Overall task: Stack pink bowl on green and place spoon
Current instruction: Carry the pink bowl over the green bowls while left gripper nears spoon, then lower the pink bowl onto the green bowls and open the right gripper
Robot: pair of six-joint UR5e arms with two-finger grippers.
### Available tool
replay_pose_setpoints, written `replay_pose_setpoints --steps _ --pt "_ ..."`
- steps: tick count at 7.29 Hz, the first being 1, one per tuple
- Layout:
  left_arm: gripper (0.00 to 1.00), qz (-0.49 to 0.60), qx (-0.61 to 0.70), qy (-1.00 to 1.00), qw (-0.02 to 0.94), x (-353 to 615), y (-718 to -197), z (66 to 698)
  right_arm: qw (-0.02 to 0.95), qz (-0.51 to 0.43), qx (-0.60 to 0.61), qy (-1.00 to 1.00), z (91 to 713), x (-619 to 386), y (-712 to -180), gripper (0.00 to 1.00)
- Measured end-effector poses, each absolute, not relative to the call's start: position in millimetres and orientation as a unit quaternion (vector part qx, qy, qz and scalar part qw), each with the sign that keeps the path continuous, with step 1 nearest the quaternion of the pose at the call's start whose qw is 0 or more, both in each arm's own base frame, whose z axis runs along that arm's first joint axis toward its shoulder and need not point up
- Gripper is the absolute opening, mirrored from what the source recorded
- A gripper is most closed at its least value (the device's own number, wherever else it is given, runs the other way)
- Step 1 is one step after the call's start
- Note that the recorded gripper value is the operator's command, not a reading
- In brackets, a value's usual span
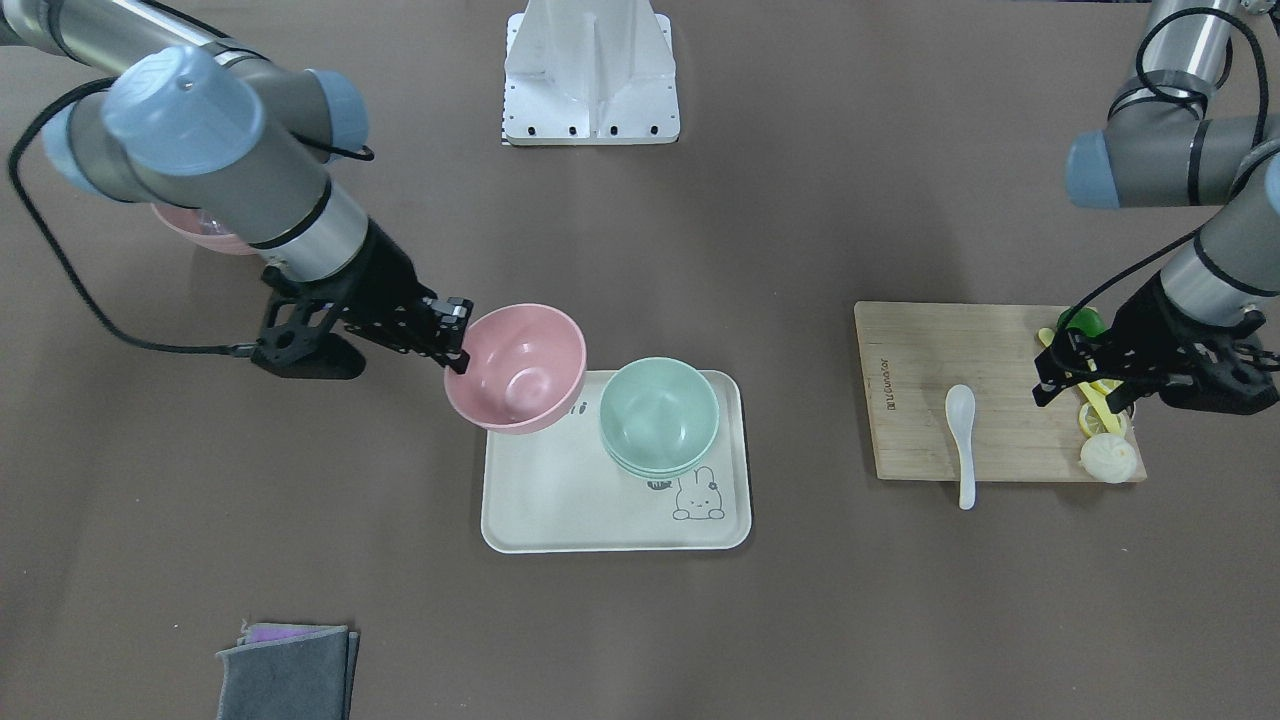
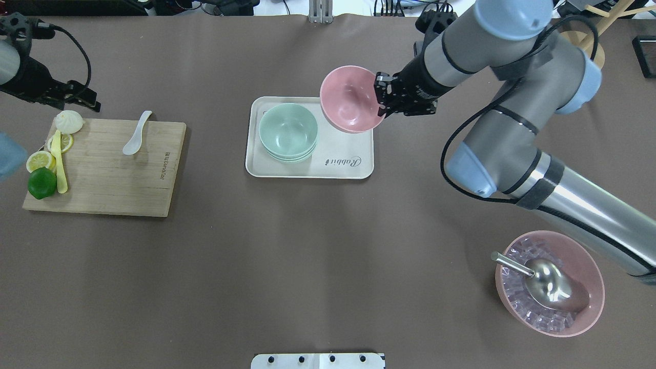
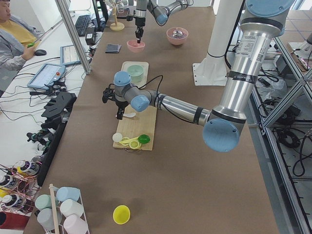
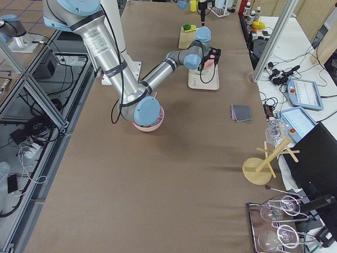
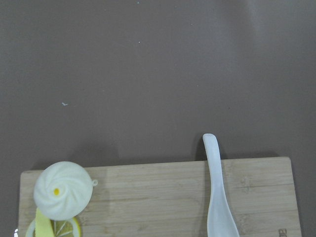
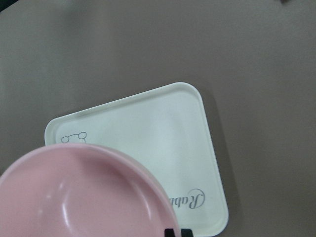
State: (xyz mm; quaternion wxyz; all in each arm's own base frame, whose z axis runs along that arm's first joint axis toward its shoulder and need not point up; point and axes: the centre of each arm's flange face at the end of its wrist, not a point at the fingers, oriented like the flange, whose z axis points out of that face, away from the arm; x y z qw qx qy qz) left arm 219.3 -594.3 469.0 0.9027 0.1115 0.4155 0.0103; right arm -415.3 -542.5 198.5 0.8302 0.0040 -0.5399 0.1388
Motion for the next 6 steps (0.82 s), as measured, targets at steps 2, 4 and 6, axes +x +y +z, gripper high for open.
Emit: replay_pose_setpoints --steps 2,4,6 --pt "0.84 0.022 0.107 0.400 0.910 258 -613 472 0.826 0.161 0.002 -0.539 162 -470 -537 0.00" --pt "0.84 0.038 0.096 0.397 0.912 294 -617 471 0.831 0.167 -0.006 -0.531 156 -500 -538 0.00" --pt "0.81 0.044 0.083 0.395 0.914 318 -620 473 0.837 0.181 -0.024 -0.517 154 -530 -546 0.00"
